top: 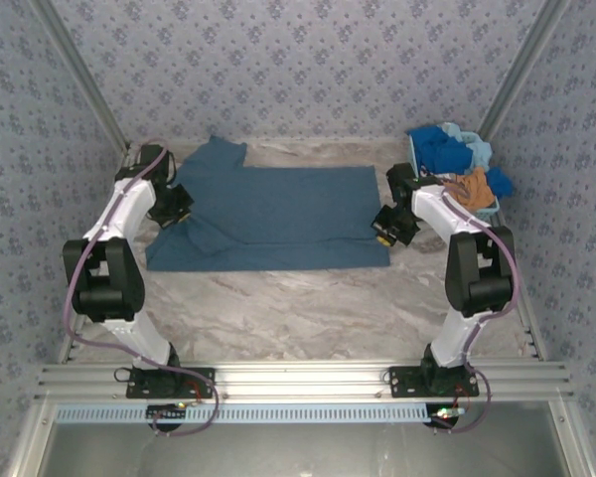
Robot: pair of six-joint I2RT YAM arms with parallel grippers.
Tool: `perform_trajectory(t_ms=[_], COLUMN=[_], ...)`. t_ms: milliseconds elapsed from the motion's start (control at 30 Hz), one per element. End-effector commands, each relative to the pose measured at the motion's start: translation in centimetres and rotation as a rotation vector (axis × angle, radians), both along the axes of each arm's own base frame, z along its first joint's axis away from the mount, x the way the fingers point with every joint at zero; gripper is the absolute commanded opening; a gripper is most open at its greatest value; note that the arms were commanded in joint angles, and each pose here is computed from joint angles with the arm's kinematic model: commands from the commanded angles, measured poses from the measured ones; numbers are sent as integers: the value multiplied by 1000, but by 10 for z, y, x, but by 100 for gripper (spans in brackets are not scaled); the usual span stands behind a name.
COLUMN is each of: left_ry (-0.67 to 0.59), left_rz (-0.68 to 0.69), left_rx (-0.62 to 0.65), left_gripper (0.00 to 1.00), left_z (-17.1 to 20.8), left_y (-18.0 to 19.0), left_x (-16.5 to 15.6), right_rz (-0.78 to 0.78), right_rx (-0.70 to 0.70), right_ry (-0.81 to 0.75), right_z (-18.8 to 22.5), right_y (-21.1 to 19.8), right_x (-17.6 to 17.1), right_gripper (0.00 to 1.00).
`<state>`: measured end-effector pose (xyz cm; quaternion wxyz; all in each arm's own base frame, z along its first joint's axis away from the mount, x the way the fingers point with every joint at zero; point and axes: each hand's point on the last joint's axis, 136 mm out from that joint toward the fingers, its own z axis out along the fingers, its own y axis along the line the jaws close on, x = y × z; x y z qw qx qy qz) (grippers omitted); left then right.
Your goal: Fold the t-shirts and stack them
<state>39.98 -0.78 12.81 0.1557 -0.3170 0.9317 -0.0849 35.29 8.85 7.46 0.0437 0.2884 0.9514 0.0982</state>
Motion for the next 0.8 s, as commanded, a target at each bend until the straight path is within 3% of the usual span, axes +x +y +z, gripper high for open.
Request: perform_trajectory(t_ms=[0,333,600,667,767], left_ry=[-35,-81,-25,1,-7], left_rz=[-10,20,10,16,37], left_rx=[29,32,25,23,42], left_gripper=[0,0,0,29,48], left_z=[12,30,5,-3,5], left_y=[7,10,9,12,18], left_x=[12,25,31,32,28], right_rz=[-32,-53,-34,-15,9], right_rx=[-19,-39,8,33,4], right_ry=[-5,-12,-27,-33,-42], right_z=[2,3,-8,-12,-5], right_y=[-5,-14,-3,1,-4], right_x=[7,17,40,50,53], right_gripper=[0,0,0,32,55])
